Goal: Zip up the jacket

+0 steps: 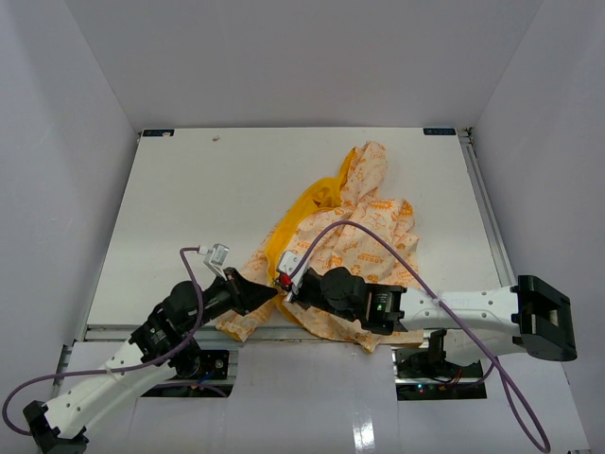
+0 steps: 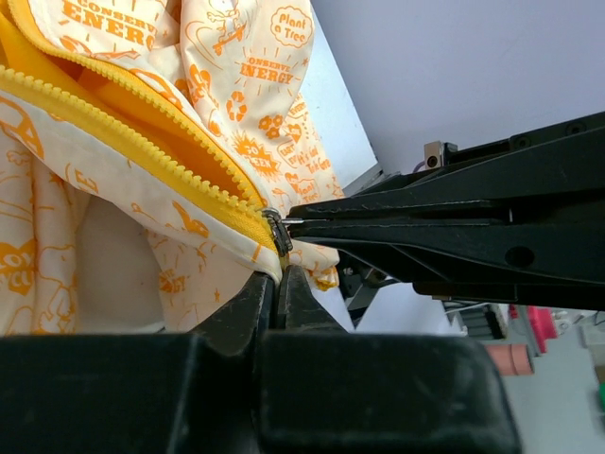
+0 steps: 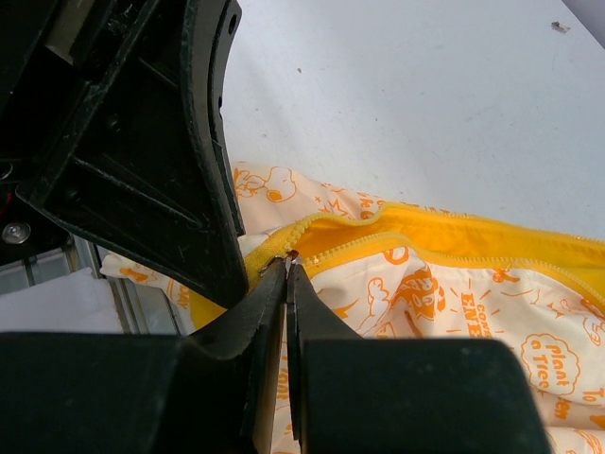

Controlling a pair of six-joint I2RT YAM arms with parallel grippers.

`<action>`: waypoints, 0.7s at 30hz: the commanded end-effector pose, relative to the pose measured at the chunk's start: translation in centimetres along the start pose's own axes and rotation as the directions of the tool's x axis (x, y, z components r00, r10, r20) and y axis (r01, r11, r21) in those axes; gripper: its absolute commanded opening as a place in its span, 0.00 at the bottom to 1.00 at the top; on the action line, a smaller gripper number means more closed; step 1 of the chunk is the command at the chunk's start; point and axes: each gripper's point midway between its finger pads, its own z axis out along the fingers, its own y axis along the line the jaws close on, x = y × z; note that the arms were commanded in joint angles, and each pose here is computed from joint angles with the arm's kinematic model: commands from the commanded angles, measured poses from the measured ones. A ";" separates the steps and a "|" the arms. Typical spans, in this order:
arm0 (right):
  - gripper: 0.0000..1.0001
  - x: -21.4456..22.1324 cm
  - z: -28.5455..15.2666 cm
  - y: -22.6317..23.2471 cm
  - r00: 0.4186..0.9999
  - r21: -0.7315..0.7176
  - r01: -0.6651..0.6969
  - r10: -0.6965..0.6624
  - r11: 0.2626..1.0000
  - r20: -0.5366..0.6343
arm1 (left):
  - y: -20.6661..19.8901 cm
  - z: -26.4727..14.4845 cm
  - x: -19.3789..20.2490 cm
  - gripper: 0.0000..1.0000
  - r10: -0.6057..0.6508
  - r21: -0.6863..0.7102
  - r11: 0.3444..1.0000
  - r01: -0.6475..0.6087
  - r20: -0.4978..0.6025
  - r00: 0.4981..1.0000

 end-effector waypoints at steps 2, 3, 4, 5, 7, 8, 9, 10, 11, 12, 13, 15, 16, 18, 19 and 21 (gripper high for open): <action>0.08 -2.8 -0.1 0.3 0.995 -0.036 0.040 -0.037 0.999 0.087 | 0.0 0.3 0.2 0.00 -0.018 0.004 1.000 0.018 -0.007 1.000; 0.08 -2.6 -0.1 0.0 0.995 -0.028 0.057 -0.054 0.998 0.084 | 0.1 0.3 0.2 0.00 -0.020 0.001 1.000 0.020 -0.008 1.000; 0.08 -2.8 -0.1 -0.3 0.994 -0.018 0.069 -0.068 0.997 0.086 | 0.0 0.3 0.3 0.00 -0.020 0.001 1.000 0.020 -0.013 1.000; 0.08 -2.8 0.0 -0.8 0.993 -0.007 0.089 -0.088 0.996 0.084 | 0.0 0.3 0.5 0.00 -0.022 0.003 1.000 0.022 -0.023 0.999; 0.08 -3.2 0.1 -1.6 0.991 -0.008 0.095 -0.094 0.995 0.095 | 0.2 0.2 1.0 0.00 -0.024 -0.001 1.000 0.024 -0.046 0.999; 0.08 -3.4 0.1 -2.0 0.990 -0.014 0.098 -0.096 0.995 0.101 | 0.2 0.1 1.1 0.00 -0.025 -0.003 1.000 0.025 -0.056 0.998; 0.08 -3.5 0.3 -2.5 0.990 -0.009 0.098 -0.096 0.995 0.101 | 0.1 0.1 1.4 0.00 -0.026 0.001 1.000 0.026 -0.068 0.997; 0.08 -3.6 0.4 -3.0 0.990 -0.004 0.098 -0.097 0.995 0.101 | 0.1 0.0 1.6 0.00 -0.026 0.006 1.000 0.027 -0.080 0.996; 0.08 -3.7 0.6 -3.6 0.990 -0.003 0.097 -0.096 0.995 0.102 | 0.0 -0.1 1.8 0.00 -0.027 0.011 1.000 0.028 -0.092 0.995; 0.08 -3.9 0.8 -4.2 0.990 -0.009 0.093 -0.092 0.996 0.107 | 0.0 -0.1 2.1 0.00 -0.029 0.019 0.999 0.031 -0.103 0.994; 0.08 -3.9 1.1 -4.5 0.990 -0.019 0.092 -0.089 0.996 0.107 | 0.0 -0.2 2.3 0.00 -0.030 0.024 0.999 0.032 -0.111 0.993; 0.08 -3.9 1.7 -4.9 0.990 -0.058 0.092 -0.085 0.994 0.113 | 0.0 -0.4 2.7 0.00 -0.029 0.030 0.999 0.033 -0.124 0.992; 0.08 -3.5 2.1 -5.1 0.991 -0.061 0.093 -0.086 0.994 0.102 | 0.0 -0.4 2.7 0.00 -0.027 0.029 0.999 0.030 -0.125 0.992; 0.08 -3.2 3.0 -5.1 0.992 -0.084 0.095 -0.087 0.992 0.091 | 0.1 -0.5 2.7 0.00 -0.026 0.023 0.999 0.029 -0.127 0.992; 0.08 -3.1 3.5 -5.1 0.992 -0.095 0.096 -0.088 0.991 0.085 | 0.1 -0.6 2.7 0.00 -0.026 0.022 0.999 0.029 -0.128 0.992; 0.08 -2.6 4.1 -5.3 0.993 -0.100 0.100 -0.093 0.990 0.073 | -0.1 -0.7 2.7 0.00 -0.020 0.031 0.999 0.025 -0.129 0.991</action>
